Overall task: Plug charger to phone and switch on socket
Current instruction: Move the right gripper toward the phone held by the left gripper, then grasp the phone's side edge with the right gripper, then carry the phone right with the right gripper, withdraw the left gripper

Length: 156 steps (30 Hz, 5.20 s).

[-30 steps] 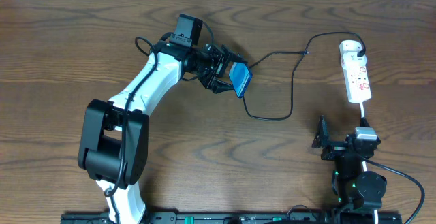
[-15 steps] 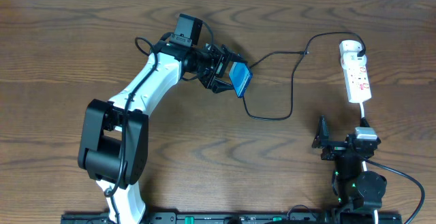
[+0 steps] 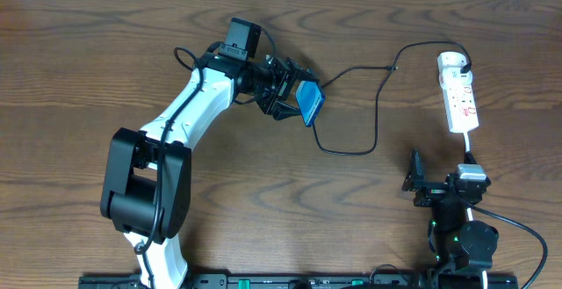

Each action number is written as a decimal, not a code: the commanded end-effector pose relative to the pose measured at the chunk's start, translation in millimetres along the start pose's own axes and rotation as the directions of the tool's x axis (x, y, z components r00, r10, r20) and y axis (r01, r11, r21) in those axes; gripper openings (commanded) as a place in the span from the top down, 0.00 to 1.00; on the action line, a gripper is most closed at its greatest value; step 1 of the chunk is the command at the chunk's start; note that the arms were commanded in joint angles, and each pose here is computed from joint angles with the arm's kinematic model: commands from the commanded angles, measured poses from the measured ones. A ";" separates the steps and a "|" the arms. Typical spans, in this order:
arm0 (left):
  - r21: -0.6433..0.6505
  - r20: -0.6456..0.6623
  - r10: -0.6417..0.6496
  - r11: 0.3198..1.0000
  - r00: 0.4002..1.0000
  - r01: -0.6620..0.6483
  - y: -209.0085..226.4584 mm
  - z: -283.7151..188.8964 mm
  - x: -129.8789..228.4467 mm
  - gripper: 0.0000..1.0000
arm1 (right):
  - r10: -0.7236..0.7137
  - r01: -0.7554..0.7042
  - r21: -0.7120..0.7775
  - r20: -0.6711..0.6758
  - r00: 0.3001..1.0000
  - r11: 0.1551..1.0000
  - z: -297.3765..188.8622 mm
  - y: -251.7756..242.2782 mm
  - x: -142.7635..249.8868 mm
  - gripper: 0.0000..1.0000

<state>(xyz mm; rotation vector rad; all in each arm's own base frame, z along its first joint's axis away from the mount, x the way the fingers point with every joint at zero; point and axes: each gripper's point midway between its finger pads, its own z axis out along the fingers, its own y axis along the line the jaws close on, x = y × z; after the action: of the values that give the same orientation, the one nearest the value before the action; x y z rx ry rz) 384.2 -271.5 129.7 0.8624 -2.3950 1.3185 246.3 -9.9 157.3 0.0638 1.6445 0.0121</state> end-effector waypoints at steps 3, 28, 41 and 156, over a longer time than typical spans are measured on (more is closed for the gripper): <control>0.030 -0.039 0.041 0.999 0.998 -0.039 -8.9 -5.5 12.0 0.33 | 0.052 -0.051 -0.046 0.016 0.999 0.998 -0.4 8.2 -3.9 0.01; 0.030 -0.038 0.044 0.999 0.998 -0.043 -8.9 -5.4 12.0 0.33 | 0.641 -0.612 -0.229 0.081 0.763 0.757 -8.2 23.1 -56.3 0.01; 0.030 -0.038 0.045 0.999 0.998 -0.043 -8.9 -5.4 11.9 0.33 | 0.537 -0.567 -0.210 -0.183 0.823 0.797 32.4 61.4 -100.6 0.01; -0.058 0.502 0.616 0.725 0.608 -0.686 -30.9 -253.5 89.6 0.02 | 0.508 -0.481 0.213 -0.569 0.646 0.850 28.6 107.3 -116.2 0.99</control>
<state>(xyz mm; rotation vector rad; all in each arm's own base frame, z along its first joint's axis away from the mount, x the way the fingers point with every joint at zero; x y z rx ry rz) 344.4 -123.1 336.8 0.4478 -3.0399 1.8632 293.6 102.9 273.1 0.6201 2.2713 0.4750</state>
